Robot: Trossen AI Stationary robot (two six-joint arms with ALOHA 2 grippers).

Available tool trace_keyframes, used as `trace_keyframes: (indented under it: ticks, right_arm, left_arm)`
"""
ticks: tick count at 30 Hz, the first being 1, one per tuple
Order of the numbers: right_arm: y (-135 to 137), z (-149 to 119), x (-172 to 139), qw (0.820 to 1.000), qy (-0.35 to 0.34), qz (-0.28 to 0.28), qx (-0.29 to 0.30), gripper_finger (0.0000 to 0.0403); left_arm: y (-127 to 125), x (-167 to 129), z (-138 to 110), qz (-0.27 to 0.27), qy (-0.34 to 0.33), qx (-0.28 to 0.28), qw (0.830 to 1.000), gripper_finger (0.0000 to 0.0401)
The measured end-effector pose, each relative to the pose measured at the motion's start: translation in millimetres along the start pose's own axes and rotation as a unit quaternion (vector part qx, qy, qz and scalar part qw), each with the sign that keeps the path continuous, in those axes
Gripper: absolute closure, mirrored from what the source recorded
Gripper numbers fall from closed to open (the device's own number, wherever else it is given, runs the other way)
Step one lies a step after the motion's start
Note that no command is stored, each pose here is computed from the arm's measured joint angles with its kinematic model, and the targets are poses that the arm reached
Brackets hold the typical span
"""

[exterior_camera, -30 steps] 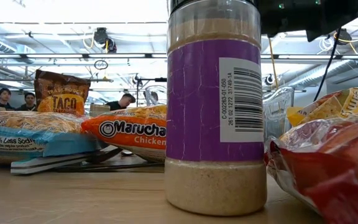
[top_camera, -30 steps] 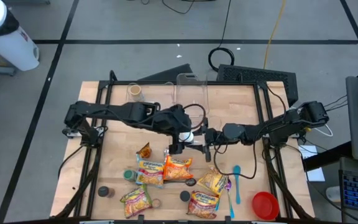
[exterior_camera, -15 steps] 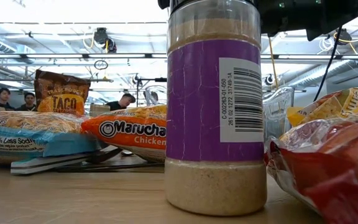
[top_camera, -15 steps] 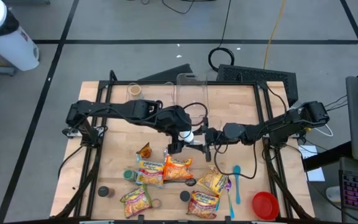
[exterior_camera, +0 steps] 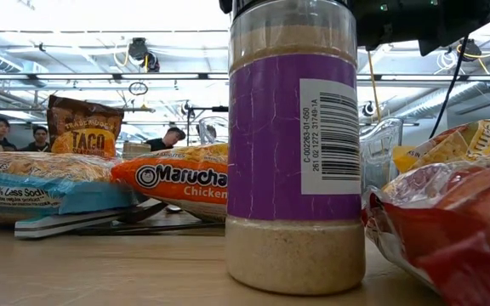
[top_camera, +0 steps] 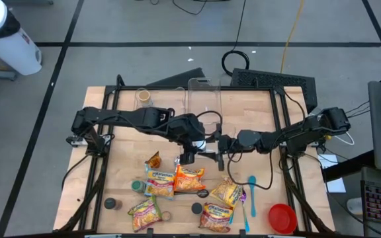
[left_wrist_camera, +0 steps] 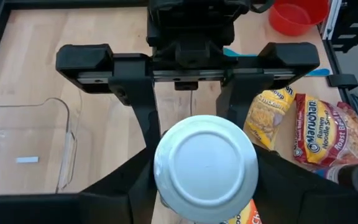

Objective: Pick & Place Food Item
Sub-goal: Put the white seasoning bottle into the top left transparent container

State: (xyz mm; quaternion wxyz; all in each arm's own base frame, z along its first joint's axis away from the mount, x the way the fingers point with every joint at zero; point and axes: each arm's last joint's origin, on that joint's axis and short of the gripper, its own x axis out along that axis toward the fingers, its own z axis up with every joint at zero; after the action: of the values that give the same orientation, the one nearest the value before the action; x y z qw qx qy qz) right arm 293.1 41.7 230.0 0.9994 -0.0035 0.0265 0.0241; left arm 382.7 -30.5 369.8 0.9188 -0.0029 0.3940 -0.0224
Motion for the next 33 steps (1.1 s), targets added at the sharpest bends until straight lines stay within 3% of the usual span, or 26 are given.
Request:
trace_keyframes:
  ticks: [3, 9, 13, 16, 24, 33]
  right_arm:
    - [0.0, 2.1, -0.1, 1.000, -0.006, 0.000, 0.000, 0.0197]
    - [-1.5, 11.1, -11.1, 1.000, 0.009, -0.004, -0.005, 0.0061]
    - [-1.0, 15.5, -23.6, 0.999, 0.040, 0.009, -0.006, 0.0013]
    - [-3.1, 25.9, -34.4, 0.999, 0.037, 0.004, -0.005, 0.0012]
    - [-5.9, 42.3, -59.5, 0.999, 0.043, 0.001, -0.001, 0.0012]
    - [-6.6, 45.6, -65.9, 0.999, 0.044, 0.001, 0.003, 0.0012]
  left_arm:
    - [0.3, -7.4, 3.0, 0.005, -0.004, -0.001, 1.000, 0.0191]
    - [3.2, -52.2, -0.9, 0.058, -0.012, -0.022, 0.998, 0.0191]
    - [8.8, -84.7, -10.5, 0.135, -0.009, -0.040, 0.990, 0.0191]
    - [12.5, -104.5, -19.9, 0.188, -0.003, -0.064, 0.980, 0.0191]
    - [33.5, -129.5, -66.7, 0.250, 0.012, -0.133, 0.959, 0.0191]
    - [78.7, -123.4, -136.5, 0.289, 0.011, -0.248, 0.925, 0.0191]
